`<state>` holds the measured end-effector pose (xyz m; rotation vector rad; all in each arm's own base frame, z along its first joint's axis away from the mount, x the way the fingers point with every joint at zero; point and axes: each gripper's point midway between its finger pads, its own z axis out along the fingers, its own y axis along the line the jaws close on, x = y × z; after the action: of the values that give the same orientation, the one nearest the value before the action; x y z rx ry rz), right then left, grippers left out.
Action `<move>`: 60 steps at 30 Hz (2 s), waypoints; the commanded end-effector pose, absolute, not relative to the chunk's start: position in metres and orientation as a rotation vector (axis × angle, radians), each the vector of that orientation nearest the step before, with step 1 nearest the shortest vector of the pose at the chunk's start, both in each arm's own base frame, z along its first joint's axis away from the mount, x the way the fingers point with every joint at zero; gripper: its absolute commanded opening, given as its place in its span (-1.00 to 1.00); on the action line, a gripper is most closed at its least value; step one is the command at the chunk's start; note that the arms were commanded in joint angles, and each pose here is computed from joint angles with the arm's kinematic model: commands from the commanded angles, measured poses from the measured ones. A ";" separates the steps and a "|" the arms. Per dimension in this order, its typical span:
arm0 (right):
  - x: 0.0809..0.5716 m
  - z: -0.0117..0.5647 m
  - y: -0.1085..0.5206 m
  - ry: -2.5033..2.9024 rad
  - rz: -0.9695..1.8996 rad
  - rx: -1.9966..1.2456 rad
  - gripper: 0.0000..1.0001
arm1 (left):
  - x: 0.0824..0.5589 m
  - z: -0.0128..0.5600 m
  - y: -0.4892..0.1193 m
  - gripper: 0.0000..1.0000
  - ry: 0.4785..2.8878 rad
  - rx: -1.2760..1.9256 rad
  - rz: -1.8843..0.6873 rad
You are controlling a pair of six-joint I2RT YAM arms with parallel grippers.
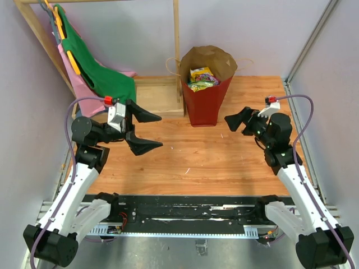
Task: Take the snacks out of the paper bag
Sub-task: Adjust the paper bag at the center of the board.
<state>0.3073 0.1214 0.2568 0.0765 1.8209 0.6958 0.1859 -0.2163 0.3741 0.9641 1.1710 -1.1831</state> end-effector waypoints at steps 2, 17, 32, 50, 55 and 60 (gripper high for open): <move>0.317 0.278 0.130 1.782 0.738 0.104 0.97 | 0.173 0.377 -0.222 0.99 1.094 1.098 -1.144; 0.374 0.347 0.128 1.758 0.090 0.040 0.97 | 0.392 0.343 -0.149 0.99 1.718 0.009 -0.593; 0.484 0.334 0.078 1.942 0.050 0.219 0.96 | 0.325 0.366 -0.191 0.99 1.497 0.610 -0.705; 0.519 0.315 0.062 1.979 0.301 0.255 0.80 | 0.479 0.414 -0.108 0.99 1.371 0.009 -0.433; 0.526 0.308 0.076 2.007 0.371 0.209 0.75 | 0.501 0.382 -0.079 0.89 1.358 -0.222 -0.311; 0.539 0.298 0.070 2.010 0.322 0.195 0.71 | 0.520 0.397 -0.092 0.72 1.447 -0.215 -0.144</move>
<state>0.5260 0.0702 0.2923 0.2208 2.0384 0.3202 0.5133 -0.0980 0.3319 -0.1544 1.5642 -0.3036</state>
